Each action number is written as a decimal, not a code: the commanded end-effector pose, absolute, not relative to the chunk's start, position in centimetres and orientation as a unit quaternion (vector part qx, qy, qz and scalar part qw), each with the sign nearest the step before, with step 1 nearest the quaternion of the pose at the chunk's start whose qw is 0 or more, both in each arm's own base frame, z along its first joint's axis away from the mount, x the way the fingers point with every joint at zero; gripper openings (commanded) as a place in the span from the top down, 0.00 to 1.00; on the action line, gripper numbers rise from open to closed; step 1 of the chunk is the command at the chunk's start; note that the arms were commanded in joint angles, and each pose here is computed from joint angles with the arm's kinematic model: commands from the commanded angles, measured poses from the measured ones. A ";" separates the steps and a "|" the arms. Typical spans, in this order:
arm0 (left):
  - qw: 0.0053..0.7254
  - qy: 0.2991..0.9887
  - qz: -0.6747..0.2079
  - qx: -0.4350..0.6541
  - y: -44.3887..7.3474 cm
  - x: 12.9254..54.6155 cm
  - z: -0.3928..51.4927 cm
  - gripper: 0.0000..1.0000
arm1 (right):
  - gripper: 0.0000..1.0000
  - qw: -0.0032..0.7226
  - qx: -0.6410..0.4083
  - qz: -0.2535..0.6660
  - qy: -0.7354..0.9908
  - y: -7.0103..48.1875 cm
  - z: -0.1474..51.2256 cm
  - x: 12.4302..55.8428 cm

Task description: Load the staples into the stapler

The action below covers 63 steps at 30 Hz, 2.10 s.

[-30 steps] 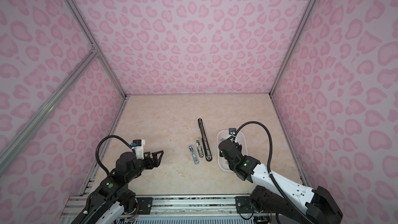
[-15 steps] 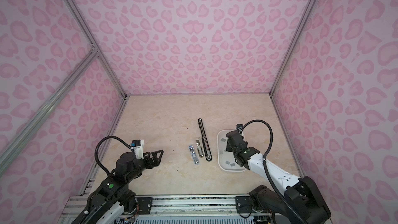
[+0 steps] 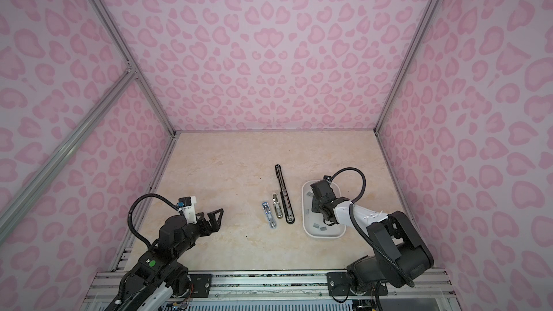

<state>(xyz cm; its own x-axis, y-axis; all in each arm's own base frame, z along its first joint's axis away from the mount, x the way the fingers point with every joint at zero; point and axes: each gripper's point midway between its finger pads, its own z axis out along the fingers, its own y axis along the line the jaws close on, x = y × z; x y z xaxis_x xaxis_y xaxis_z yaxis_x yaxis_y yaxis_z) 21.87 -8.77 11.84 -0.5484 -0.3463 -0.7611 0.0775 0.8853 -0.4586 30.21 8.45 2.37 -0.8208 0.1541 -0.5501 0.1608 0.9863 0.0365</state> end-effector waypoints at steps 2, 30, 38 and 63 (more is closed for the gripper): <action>0.480 0.847 -0.210 -0.093 -8.0 22.3 11.9 0.01 | 0.66 0.279 0.096 -0.003 0.956 8.5 1.6 30.0; 0.490 0.841 -0.209 -0.091 -7.9 22.3 12.2 0.03 | 0.67 0.271 0.021 -0.029 0.962 11.0 3.0 32.0; 0.488 0.843 -0.210 -0.088 -8.0 22.3 12.2 0.03 | 0.64 0.262 0.010 -0.027 0.965 10.4 2.8 31.5; 0.486 0.844 -0.211 -0.085 -8.1 22.2 12.1 0.03 | 0.68 0.240 0.036 -0.013 0.970 9.5 2.0 30.9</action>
<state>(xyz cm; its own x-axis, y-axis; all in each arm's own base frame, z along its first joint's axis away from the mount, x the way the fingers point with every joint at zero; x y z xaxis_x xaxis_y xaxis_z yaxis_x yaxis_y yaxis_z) 22.06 -7.98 11.62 -0.5259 -0.3510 -0.7747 0.0471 0.8975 -0.4386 31.27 9.76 2.35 -0.8735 0.0525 -0.4839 0.0608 0.9981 -0.0014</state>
